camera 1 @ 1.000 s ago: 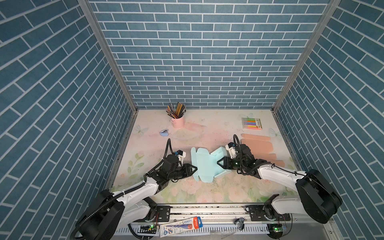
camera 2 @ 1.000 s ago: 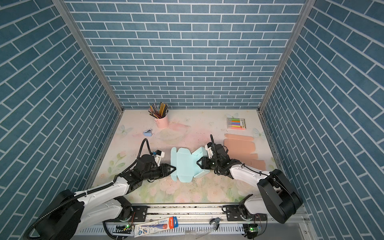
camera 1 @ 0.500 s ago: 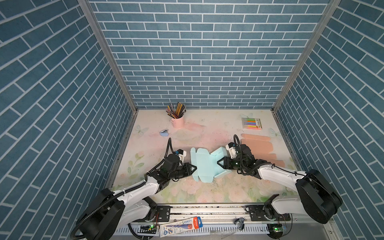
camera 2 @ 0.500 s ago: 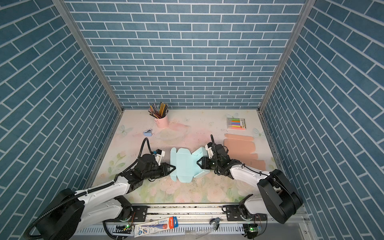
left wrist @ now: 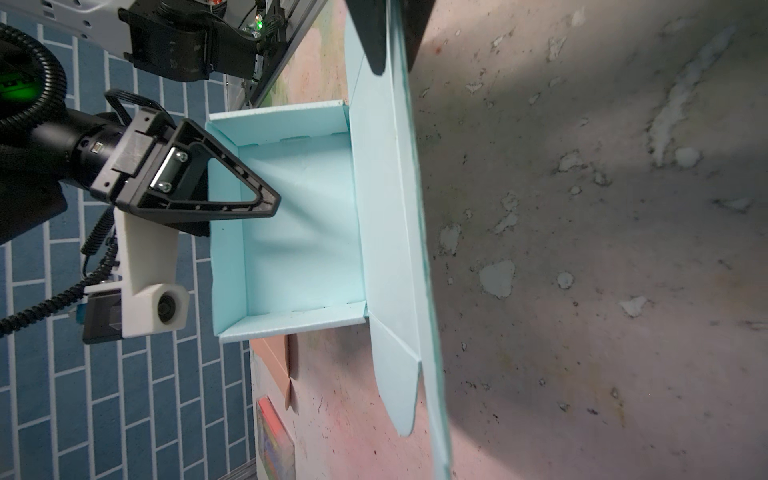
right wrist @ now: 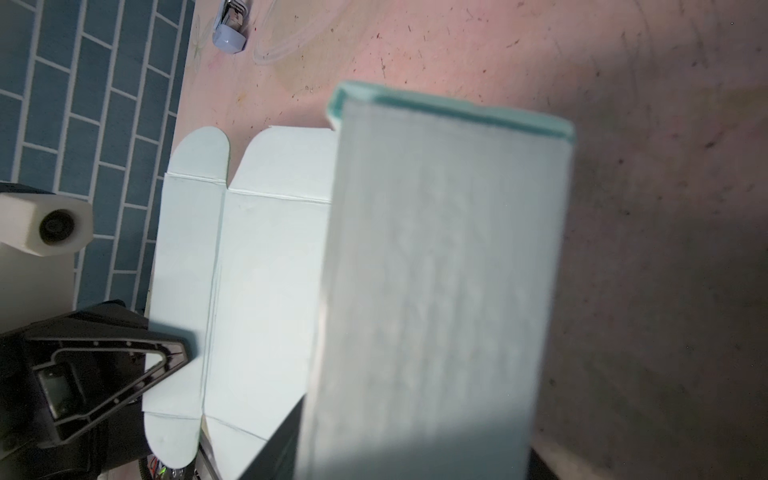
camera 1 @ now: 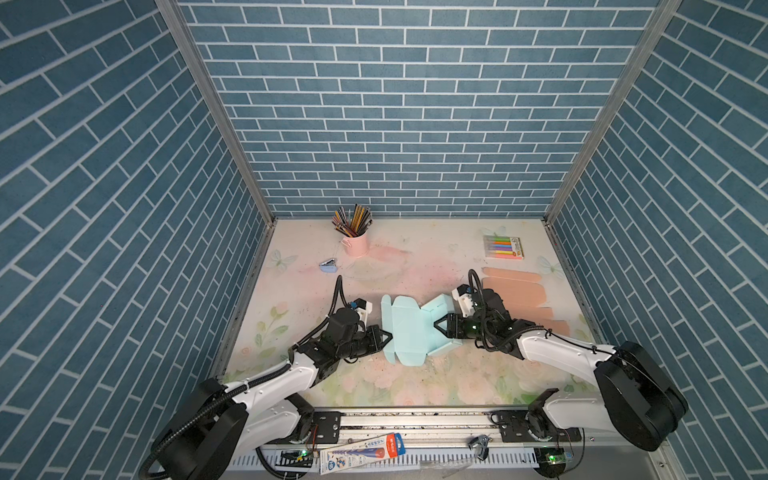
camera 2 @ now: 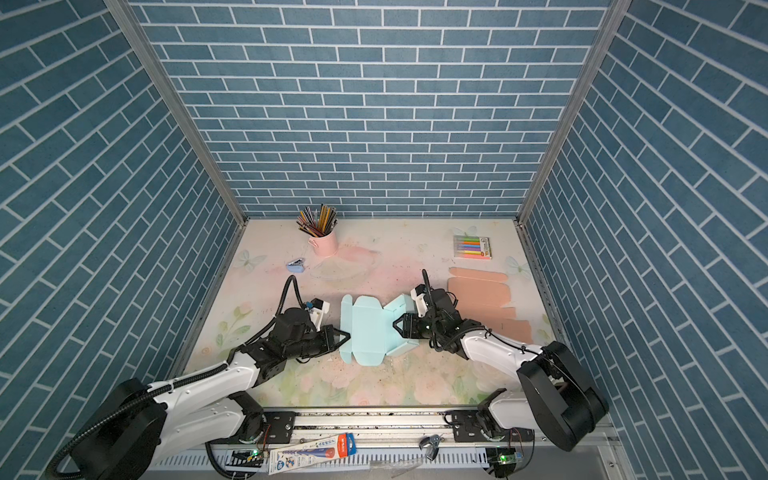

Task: Fold the paper box

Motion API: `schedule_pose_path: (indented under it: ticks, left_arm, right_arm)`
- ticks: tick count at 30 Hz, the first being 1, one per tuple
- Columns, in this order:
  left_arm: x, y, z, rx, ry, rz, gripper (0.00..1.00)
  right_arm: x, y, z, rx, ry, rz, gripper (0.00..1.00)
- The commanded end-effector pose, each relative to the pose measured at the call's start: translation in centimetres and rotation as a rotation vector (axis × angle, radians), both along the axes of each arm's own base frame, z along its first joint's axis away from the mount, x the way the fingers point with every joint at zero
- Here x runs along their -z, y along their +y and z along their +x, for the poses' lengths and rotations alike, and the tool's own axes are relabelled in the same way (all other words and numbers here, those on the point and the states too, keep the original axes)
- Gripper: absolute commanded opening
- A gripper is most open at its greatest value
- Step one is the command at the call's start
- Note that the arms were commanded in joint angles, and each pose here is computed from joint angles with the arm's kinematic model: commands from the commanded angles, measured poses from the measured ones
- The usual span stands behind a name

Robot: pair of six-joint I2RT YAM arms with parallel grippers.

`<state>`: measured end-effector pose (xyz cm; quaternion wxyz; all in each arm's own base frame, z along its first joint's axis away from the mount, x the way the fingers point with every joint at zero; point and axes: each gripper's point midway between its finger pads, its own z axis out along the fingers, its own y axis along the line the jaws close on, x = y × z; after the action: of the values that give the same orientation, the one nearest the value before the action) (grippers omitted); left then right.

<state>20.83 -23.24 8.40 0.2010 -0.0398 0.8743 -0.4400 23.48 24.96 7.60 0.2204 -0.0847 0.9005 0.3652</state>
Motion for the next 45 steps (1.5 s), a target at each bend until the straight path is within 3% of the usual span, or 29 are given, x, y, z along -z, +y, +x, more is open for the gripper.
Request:
schedule_pose_path:
  ticks: [1,6,13,31,39,45]
  left_arm:
    - [-1.2,-0.3,0.5,0.003,-0.034,-0.003,0.08]
    - [-1.6,-0.3,0.7,0.003,-0.042,0.004,0.07]
    - [-2.2,-0.2,0.9,0.003,-0.051,0.025,0.06]
    - [-5.4,0.3,1.8,0.131,-0.16,0.202,0.04]
    - [-6.8,-0.1,1.4,0.255,-0.243,0.247,0.03]
    - [-6.9,-0.2,0.8,0.355,-0.269,0.299,0.03]
  right_arm:
    - [-0.3,-0.5,-0.1,0.022,-0.001,0.0,0.65]
    - [-1.0,-0.8,-0.4,0.014,-0.024,0.0,0.78]
    - [-2.0,-1.7,-1.2,0.012,-0.068,0.004,0.85]
    - [-6.6,-5.9,-2.0,0.131,-0.318,0.009,0.88]
    - [-7.5,-6.7,-2.5,0.126,-0.368,-0.01,0.88]
    - [-10.0,-6.8,-2.6,0.103,-0.495,0.014,0.87]
